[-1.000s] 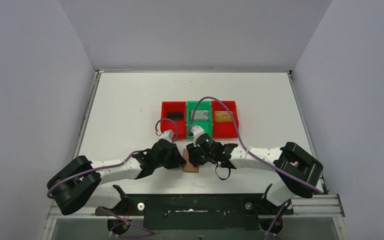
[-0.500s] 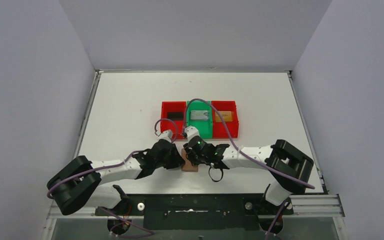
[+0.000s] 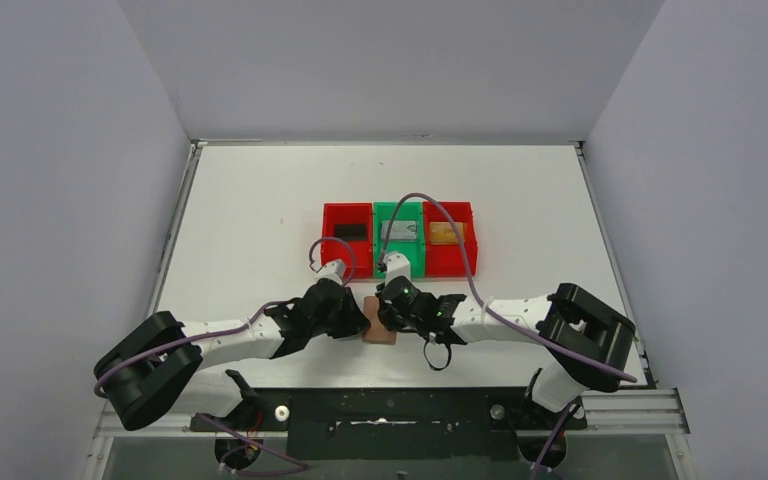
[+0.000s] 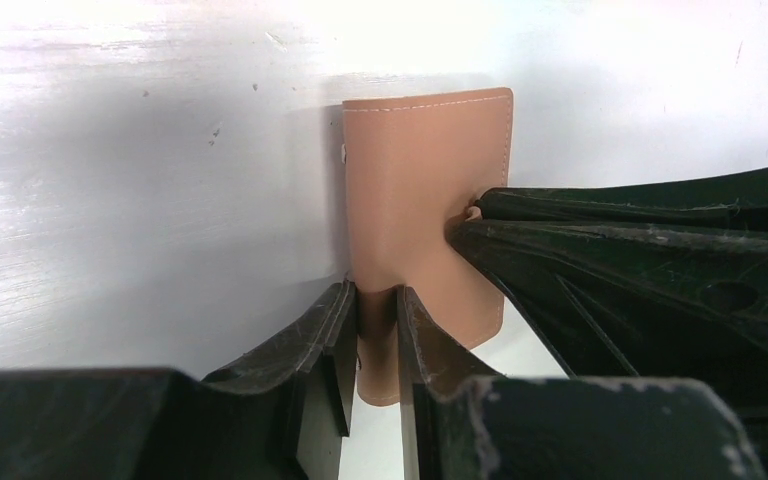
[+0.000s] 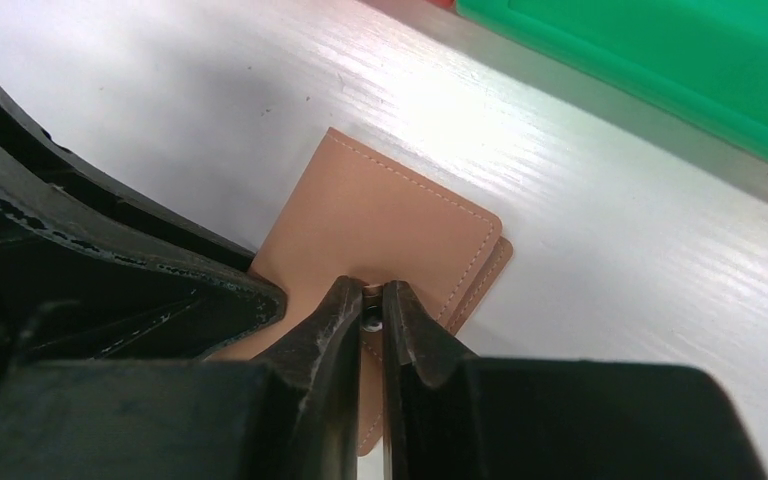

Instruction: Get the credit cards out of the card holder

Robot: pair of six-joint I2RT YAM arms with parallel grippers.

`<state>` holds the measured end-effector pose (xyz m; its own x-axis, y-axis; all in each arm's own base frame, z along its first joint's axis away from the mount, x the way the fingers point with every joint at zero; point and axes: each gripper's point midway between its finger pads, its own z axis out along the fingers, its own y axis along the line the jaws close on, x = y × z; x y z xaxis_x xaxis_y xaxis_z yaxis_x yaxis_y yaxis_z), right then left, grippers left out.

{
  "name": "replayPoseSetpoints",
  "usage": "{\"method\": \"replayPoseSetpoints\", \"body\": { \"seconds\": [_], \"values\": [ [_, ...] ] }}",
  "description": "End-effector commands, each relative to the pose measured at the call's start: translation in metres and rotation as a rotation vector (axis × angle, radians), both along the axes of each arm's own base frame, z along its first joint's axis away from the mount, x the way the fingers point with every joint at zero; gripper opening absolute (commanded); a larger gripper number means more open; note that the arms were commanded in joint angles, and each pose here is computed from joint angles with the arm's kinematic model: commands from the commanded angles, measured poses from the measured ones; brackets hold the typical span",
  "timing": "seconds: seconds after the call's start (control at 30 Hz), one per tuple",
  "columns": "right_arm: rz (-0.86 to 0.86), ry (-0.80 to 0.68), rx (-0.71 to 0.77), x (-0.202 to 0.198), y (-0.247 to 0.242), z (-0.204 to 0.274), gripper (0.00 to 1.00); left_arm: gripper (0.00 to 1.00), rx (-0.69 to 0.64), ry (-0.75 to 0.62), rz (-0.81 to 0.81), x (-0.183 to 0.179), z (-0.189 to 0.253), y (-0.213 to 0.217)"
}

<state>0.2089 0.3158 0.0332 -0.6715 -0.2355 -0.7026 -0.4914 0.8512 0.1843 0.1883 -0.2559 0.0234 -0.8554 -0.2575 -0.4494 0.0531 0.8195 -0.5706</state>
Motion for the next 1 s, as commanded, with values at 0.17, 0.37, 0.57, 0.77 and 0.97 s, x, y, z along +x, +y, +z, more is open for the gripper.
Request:
{"method": "replayPoseSetpoints", "body": {
  "seconds": [0.17,0.37,0.57,0.77,0.97],
  "values": [
    [-0.133,0.035,0.11,0.011,-0.02,0.019,0.0,0.0,0.054,-0.005,0.025,-0.006,-0.008,0.018],
    [-0.149,0.036,0.119,0.007,-0.03,0.023,0.0,0.0,0.064,-0.007,0.038,-0.007,-0.009,0.022],
    [-0.187,0.029,0.114,0.007,-0.039,0.024,0.0,0.0,0.066,-0.001,0.037,-0.007,-0.011,0.022],
    [-0.266,0.039,0.095,0.01,-0.05,0.024,0.0,0.0,0.047,-0.01,0.019,-0.007,-0.005,0.018],
    [-0.327,0.074,0.101,0.007,-0.054,0.027,0.18,0.05,0.026,-0.03,0.003,-0.005,0.005,0.013]
  ]
}}
